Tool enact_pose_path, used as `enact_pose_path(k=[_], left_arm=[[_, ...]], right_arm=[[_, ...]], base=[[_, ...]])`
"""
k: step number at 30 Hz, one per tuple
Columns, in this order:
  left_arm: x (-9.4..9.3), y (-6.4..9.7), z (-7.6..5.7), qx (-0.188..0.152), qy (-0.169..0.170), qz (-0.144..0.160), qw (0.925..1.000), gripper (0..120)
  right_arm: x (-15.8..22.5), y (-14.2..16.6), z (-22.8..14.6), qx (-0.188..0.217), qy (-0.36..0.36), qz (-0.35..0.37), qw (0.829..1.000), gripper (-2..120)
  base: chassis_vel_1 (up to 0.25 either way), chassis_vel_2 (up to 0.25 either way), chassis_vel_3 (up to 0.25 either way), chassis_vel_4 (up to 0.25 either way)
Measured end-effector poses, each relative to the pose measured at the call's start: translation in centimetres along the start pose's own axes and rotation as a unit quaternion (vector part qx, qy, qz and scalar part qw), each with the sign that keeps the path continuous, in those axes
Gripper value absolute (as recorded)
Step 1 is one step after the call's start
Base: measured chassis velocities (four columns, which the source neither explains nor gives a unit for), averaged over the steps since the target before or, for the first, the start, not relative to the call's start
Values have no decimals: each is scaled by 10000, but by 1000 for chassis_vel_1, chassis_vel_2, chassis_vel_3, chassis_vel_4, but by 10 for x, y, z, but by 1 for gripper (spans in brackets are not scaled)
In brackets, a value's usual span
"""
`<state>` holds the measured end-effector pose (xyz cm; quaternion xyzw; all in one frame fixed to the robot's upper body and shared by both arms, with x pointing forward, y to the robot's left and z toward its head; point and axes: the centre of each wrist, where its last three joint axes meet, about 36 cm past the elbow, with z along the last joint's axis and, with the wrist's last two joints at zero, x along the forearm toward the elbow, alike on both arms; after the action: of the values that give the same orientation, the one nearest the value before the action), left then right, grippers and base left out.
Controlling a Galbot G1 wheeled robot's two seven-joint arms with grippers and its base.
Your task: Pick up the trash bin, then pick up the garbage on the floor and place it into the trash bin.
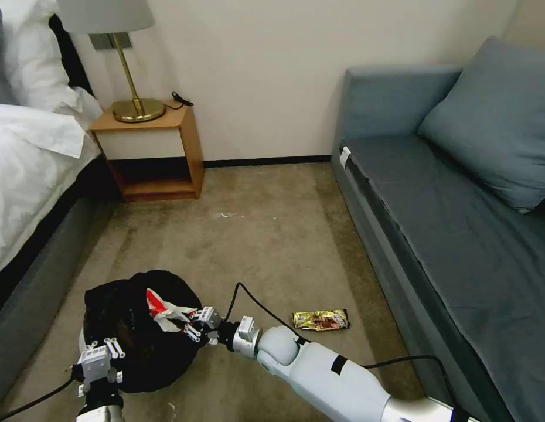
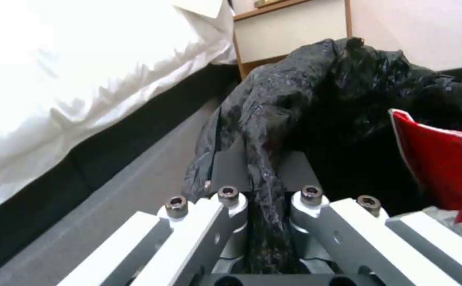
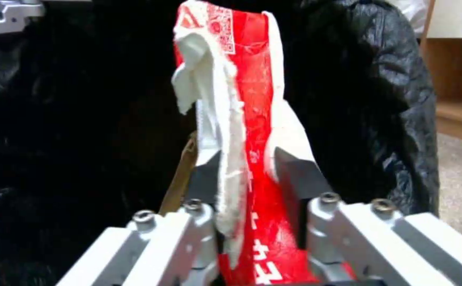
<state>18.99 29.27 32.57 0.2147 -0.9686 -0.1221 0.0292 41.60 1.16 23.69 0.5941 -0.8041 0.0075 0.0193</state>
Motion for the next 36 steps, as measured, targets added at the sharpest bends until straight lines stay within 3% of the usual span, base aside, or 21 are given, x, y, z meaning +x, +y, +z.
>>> enact_pose_path(k=[3,6,8,12,21,32,35,36], left_arm=[[0,0,0,0,4,-1,10000,5],[-2,-1,2,8,4,-7,10000,5],[-2,-1,2,12,5,-7,10000,5],[-4,-3,4,42,26,-10,10000,5],[-5,-4,9,84,78,-23,9999,5],[-5,-2,10,89,70,-40,9999,5],[-4,-2,9,80,49,-34,10000,5],[-3,-2,8,69,36,-29,10000,5]], right_arm=[[1,0,0,22,-5,0,10000,30],[6,1,1,104,-20,-16,9999,48],[7,1,2,117,-23,-17,9999,50],[12,5,3,189,-58,-58,9998,70],[26,13,10,279,-87,-44,9996,99],[83,-20,16,648,234,307,9972,100],[109,-40,23,1047,603,451,9917,100],[129,-53,31,1363,962,534,9845,100]], base=[[0,0,0,0],[0,0,0,0],[0,0,0,0],[0,0,0,0],[0,0,0,0],[0,0,0,0],[0,0,0,0],[0,0,0,0]])
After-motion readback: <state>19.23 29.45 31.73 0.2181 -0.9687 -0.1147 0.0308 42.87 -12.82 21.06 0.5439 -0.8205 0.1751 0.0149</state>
